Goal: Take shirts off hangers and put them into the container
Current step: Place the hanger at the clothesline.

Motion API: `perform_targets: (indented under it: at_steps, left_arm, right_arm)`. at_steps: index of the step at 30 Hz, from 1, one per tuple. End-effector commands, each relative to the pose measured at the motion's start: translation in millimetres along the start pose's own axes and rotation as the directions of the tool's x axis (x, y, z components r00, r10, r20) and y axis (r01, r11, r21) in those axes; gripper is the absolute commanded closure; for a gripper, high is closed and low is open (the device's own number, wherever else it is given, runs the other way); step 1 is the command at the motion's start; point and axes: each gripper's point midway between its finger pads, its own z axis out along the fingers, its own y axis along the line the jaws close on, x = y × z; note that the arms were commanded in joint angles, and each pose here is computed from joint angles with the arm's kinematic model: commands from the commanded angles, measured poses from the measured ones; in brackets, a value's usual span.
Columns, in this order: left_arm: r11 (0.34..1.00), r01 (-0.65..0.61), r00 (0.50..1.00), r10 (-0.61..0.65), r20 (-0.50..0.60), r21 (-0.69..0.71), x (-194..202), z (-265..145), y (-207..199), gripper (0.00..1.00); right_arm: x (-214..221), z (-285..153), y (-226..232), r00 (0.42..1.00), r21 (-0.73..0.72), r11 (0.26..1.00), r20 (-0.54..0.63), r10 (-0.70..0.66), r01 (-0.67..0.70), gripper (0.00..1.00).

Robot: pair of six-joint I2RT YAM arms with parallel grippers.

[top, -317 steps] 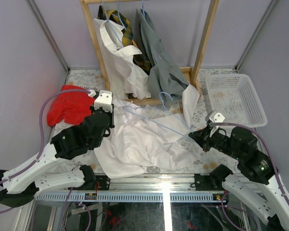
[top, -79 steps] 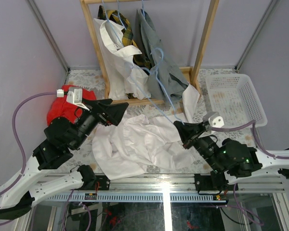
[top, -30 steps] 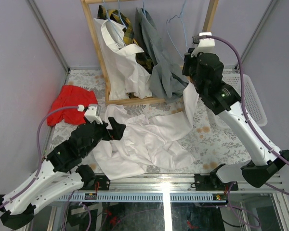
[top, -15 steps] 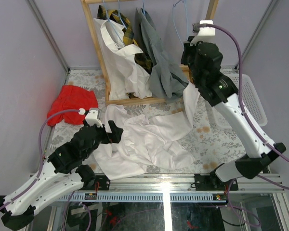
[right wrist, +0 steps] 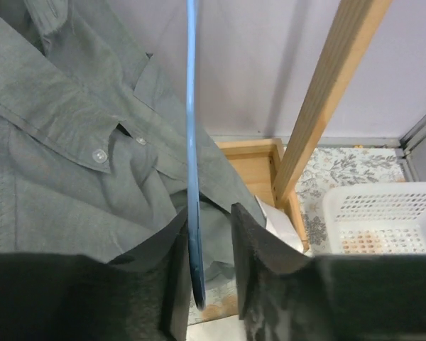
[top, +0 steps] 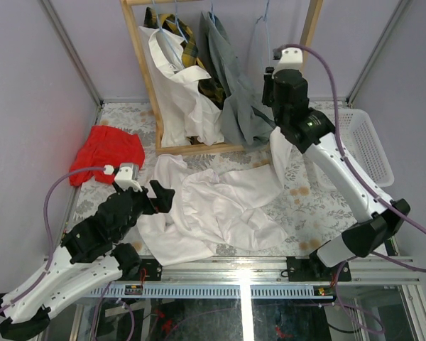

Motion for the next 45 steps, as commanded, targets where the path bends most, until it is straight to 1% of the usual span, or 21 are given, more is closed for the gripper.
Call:
perform_targets:
  at_steps: [1,2,3,4,7,9,13,15,18,21,25,26,29,31,33,35,37,39,42,43,45]
  left_arm:
    - [1.000,0.021,0.999,-0.020,0.027,-0.019,-5,-6,3,0.00]
    - [1.000,0.021,0.999,-0.021,0.028,-0.020,-5,-6,3,0.00]
    - [0.999,0.026,0.999,-0.025,0.036,-0.026,-6,-7,5,0.00]
    - [0.999,0.033,0.999,-0.032,0.042,-0.032,-8,-9,6,0.00]
    - [0.997,0.052,0.997,-0.049,0.059,-0.050,-10,-11,11,0.00]
    - [0.997,0.060,0.996,-0.056,0.066,-0.054,-11,-11,12,0.00]
    - [0.996,0.053,0.997,-0.050,0.052,-0.065,-9,-8,12,0.00]
    - [0.996,0.048,0.998,-0.045,0.044,-0.073,-8,-7,12,0.00]
    - [0.996,0.044,0.999,-0.041,0.036,-0.084,-6,-6,13,0.00]
    - [0.995,0.046,0.998,-0.043,0.038,-0.088,-7,-6,14,0.00]
    - [0.994,0.048,0.998,-0.044,0.043,-0.097,-7,-6,15,0.00]
    - [0.994,0.049,0.998,-0.045,0.045,-0.099,-8,-6,15,0.00]
    - [0.992,0.046,0.998,-0.041,0.046,-0.116,-8,-5,18,0.00]
    - [0.991,0.044,0.998,-0.039,0.045,-0.127,-8,-5,19,0.00]
    - [0.989,0.046,0.998,-0.039,0.048,-0.141,-9,-5,21,0.00]
    - [0.988,0.048,0.998,-0.040,0.051,-0.148,-9,-4,22,0.00]
    - [0.988,0.050,0.998,-0.042,0.054,-0.149,-10,-5,23,0.00]
    - [0.987,0.052,0.997,-0.043,0.058,-0.152,-11,-5,24,0.00]
    - [0.984,0.056,0.997,-0.046,0.063,-0.167,-11,-6,26,0.00]
    - [0.984,0.061,0.997,-0.050,0.067,-0.167,-12,-6,27,0.00]
    - [0.983,0.062,0.996,-0.050,0.069,-0.172,-12,-6,28,0.00]
  right_arm:
    - [-21,-33,-16,0.996,-0.006,0.997,0.043,0.073,-0.072,0.41]
    - [-17,-38,-18,0.996,-0.006,0.997,0.030,0.079,-0.079,0.22]
    - [-15,-42,-20,0.996,-0.008,0.997,0.022,0.082,-0.082,0.14]
    - [-14,-48,-22,0.996,-0.012,0.996,0.019,0.085,-0.085,0.10]
    - [-8,-69,-30,0.994,-0.040,0.993,0.010,0.108,-0.108,0.07]
    - [-5,-86,-36,0.986,-0.056,0.985,0.017,0.166,-0.165,0.07]
    - [11,-118,-28,0.966,-0.196,0.949,0.020,0.257,-0.249,0.07]
    - [24,-133,-14,0.955,-0.307,0.908,-0.011,0.296,-0.285,0.07]
    - [53,-155,18,0.953,-0.505,0.812,-0.079,0.293,-0.292,0.07]
    - [78,-159,33,0.931,-0.549,0.754,-0.162,0.326,-0.359,0.07]
    - [117,-160,52,0.939,-0.606,0.720,-0.264,0.220,-0.339,0.02]
    - [127,-158,56,0.932,-0.608,0.713,-0.300,0.203,-0.350,0.00]
    - [160,-159,77,0.907,-0.630,0.674,-0.395,0.149,-0.385,0.01]
    - [182,-162,100,0.921,-0.666,0.668,-0.381,0.078,-0.332,0.01]
    - [204,-165,127,0.950,-0.679,0.705,-0.313,-0.026,-0.204,0.01]
    - [220,-159,150,0.952,-0.666,0.740,-0.279,-0.124,-0.098,0.01]
    - [239,-139,170,0.939,-0.615,0.788,-0.284,-0.193,-0.024,0.01]
    - [253,-122,188,0.920,-0.596,0.802,-0.289,-0.266,0.045,0.01]
    - [267,-90,198,0.882,-0.508,0.850,-0.325,-0.341,0.142,0.01]
    - [270,-81,201,0.877,-0.483,0.859,-0.322,-0.357,0.172,0.01]
    - [280,-70,214,0.865,-0.489,0.851,-0.325,-0.381,0.191,0.01]
